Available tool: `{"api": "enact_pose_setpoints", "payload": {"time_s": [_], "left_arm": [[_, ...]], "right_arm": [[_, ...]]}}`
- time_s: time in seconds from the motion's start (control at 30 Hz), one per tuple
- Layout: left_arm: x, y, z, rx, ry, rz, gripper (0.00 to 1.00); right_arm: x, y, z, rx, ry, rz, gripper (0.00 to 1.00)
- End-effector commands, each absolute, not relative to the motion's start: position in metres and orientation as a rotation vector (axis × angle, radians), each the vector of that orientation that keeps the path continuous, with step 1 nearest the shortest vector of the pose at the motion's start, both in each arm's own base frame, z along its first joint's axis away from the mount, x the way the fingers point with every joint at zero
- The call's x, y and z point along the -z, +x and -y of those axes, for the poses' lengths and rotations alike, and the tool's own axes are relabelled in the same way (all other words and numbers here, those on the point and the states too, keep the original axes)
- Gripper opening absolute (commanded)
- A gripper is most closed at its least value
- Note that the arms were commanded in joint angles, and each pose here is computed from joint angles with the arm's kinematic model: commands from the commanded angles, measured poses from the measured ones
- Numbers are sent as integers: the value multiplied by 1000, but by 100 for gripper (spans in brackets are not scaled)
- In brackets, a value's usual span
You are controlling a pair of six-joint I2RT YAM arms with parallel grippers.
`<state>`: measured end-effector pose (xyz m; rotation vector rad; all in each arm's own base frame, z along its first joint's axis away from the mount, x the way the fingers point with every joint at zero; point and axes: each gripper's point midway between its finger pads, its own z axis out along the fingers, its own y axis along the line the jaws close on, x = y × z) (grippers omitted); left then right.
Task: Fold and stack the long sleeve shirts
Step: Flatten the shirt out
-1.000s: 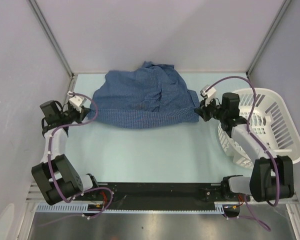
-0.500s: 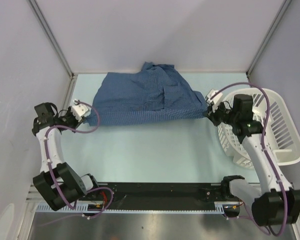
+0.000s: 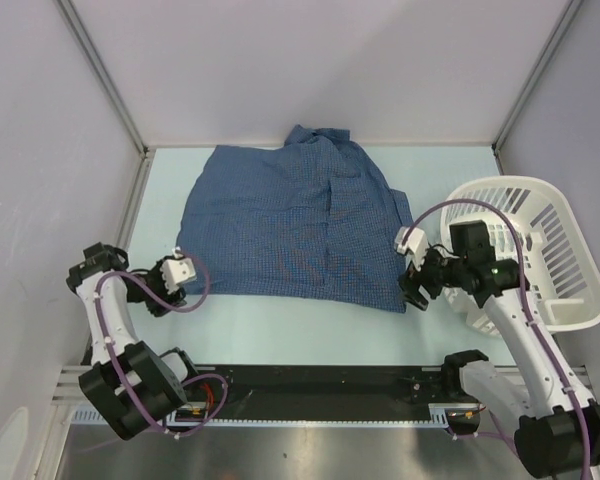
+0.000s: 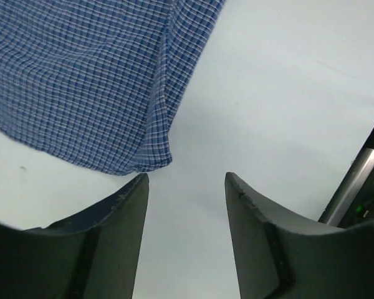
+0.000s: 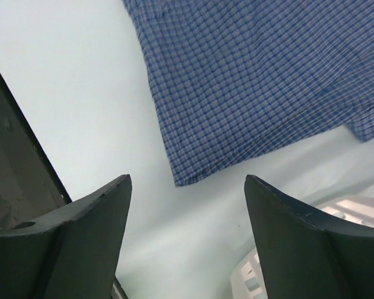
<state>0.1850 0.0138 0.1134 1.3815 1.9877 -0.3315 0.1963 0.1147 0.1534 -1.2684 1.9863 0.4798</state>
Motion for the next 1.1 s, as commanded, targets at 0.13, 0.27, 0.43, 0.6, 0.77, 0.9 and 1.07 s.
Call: {"api": "enact_pose_setpoints", "payload": {"time_s": [0.13,0.27,0.43,0.6,0.77,0.9,1.07], "left_arm": [[-108,219,6,420,1345,-2068,71],[-92,233,17,471,1341,-2130,70],[-69,248,11,385,1407,-2183,69],[-59,262,3,331,1398,-2223,67],[-55,267,2,320,1404,-2250,62],[-40,258,1,332,1464,-2277,61],[-29,251,-1,337,1510,-2301,41]], "right_arm": [[-149,250,-141,-613,-1073,-2092,72],[-133,263,-143,-623,-1032,-2146,71],[-106,283,-140,-645,-931,-2247,65],[-103,323,-135,-648,-783,-2316,60],[-94,369,-130,-663,-595,-2373,59],[-86,399,-130,-660,-535,-2396,59],[-78,427,-134,-671,-513,-2405,58]]}}
